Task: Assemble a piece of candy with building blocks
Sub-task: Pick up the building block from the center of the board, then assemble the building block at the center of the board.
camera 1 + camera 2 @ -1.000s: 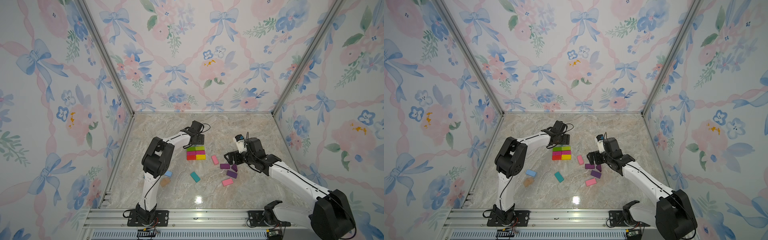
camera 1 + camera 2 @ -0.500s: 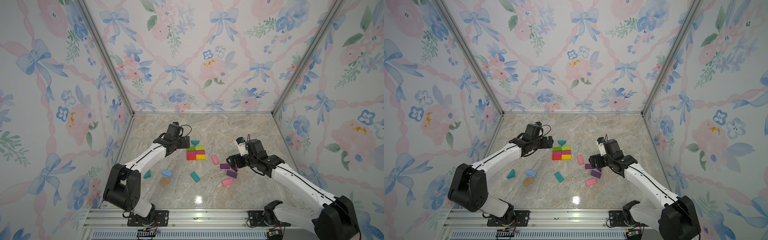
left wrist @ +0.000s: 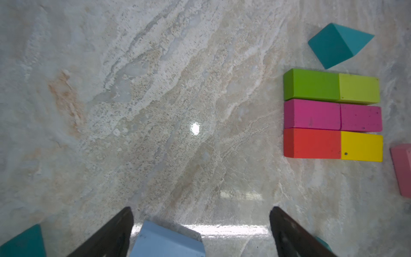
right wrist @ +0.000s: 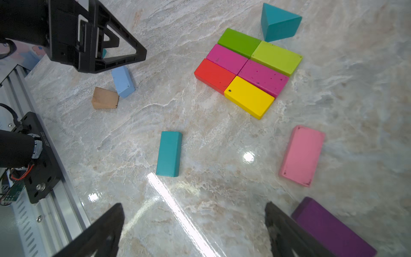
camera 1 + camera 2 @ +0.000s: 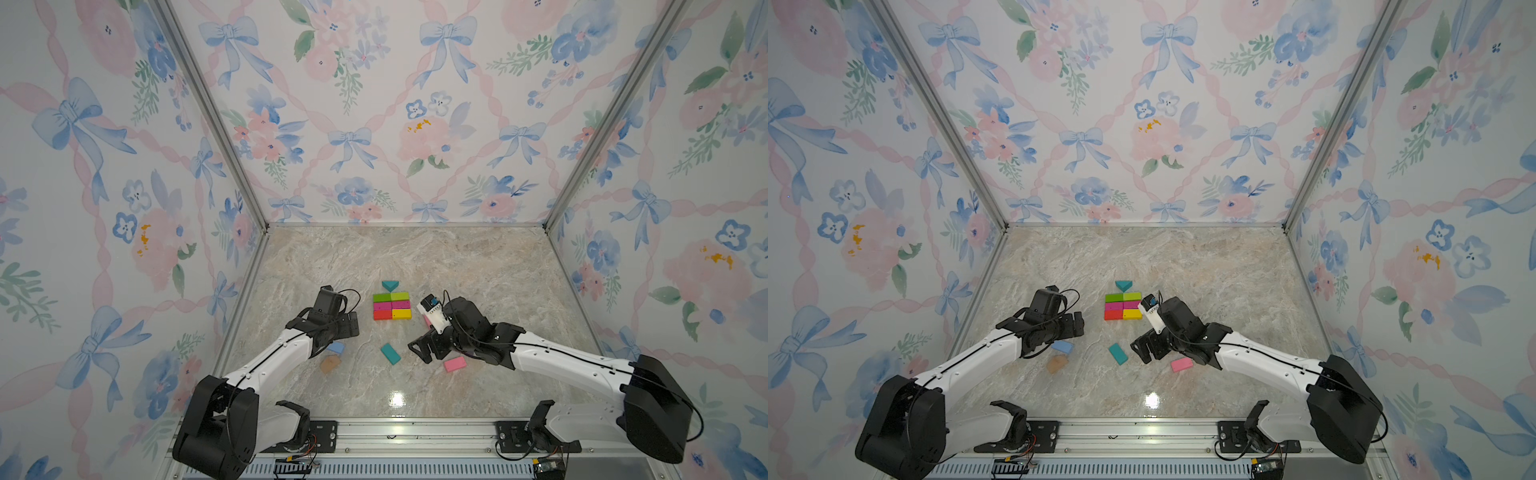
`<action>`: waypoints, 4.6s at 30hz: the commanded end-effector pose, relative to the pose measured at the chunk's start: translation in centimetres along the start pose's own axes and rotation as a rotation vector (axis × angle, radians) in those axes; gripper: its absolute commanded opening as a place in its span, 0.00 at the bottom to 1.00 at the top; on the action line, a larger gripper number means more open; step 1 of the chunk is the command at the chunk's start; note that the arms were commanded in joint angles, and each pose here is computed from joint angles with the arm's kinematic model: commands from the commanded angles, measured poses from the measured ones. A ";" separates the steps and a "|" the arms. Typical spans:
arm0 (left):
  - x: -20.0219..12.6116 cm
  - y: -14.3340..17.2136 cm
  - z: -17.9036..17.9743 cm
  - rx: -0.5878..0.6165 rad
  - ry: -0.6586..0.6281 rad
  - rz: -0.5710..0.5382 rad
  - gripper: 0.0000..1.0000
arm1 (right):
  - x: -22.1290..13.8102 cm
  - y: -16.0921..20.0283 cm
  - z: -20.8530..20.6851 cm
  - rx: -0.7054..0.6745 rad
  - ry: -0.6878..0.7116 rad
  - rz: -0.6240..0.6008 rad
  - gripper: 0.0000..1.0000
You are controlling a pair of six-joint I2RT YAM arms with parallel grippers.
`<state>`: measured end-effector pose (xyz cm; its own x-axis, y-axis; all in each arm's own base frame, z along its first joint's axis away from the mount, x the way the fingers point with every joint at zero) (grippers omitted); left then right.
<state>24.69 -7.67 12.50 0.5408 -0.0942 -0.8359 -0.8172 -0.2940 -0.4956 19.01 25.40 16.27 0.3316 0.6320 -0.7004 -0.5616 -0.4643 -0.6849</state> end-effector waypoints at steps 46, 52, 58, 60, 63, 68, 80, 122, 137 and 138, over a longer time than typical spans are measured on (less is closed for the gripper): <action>-2.0 11.6 1.6 -0.166 -0.099 0.213 0.90 | -0.4 0.9 0.1 -0.042 -0.168 -0.098 0.99; -2.3 12.2 1.6 -0.149 -0.132 0.207 0.74 | -0.9 0.9 0.0 -0.049 -0.164 -0.108 0.99; -2.5 12.2 1.7 -0.158 -0.135 0.202 0.52 | -1.2 1.2 -0.2 -0.055 -0.158 -0.111 0.99; -2.5 12.1 1.6 -0.160 -0.136 0.197 0.45 | -1.2 1.4 -0.3 -0.054 -0.156 -0.112 0.99; -2.6 11.7 1.2 -0.153 -0.134 0.195 0.39 | -1.0 1.8 -0.3 -0.046 -0.163 -0.103 0.99; -2.6 11.0 0.4 -0.127 -0.139 0.186 0.35 | -1.1 2.5 -0.2 -0.015 -0.181 -0.124 0.99; -2.3 10.1 -0.3 -0.069 -0.170 0.163 0.40 | -1.4 2.8 -0.1 -0.021 -0.170 -0.115 0.99; -7.9 4.6 -9.5 0.120 0.680 0.350 0.07 | 2.0 -2.3 4.6 -0.420 -0.257 -0.288 0.99; -7.5 5.4 -8.8 0.112 0.680 0.377 0.04 | 3.1 -3.6 4.5 -0.461 -0.227 -0.268 1.00; -7.5 5.4 -8.8 0.110 0.681 0.378 0.04 | 3.2 -3.7 4.5 -0.463 -0.224 -0.268 0.99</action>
<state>18.18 -17.10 18.00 0.1974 -0.7286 -0.6558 -0.9685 -0.0412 -0.2458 18.68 31.27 16.95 0.2165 0.8555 -0.4703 -0.1003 -0.4597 -0.8824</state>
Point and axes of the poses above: each gripper's point midway between its finger pads, its own x axis out along the fingers, its own z axis along the line the jaws close on, y = z × x, the point moved 7 cm from there along -x, back along the fingers, and after that the axes turned 6 degrees about -x, right-handed, at the moved point
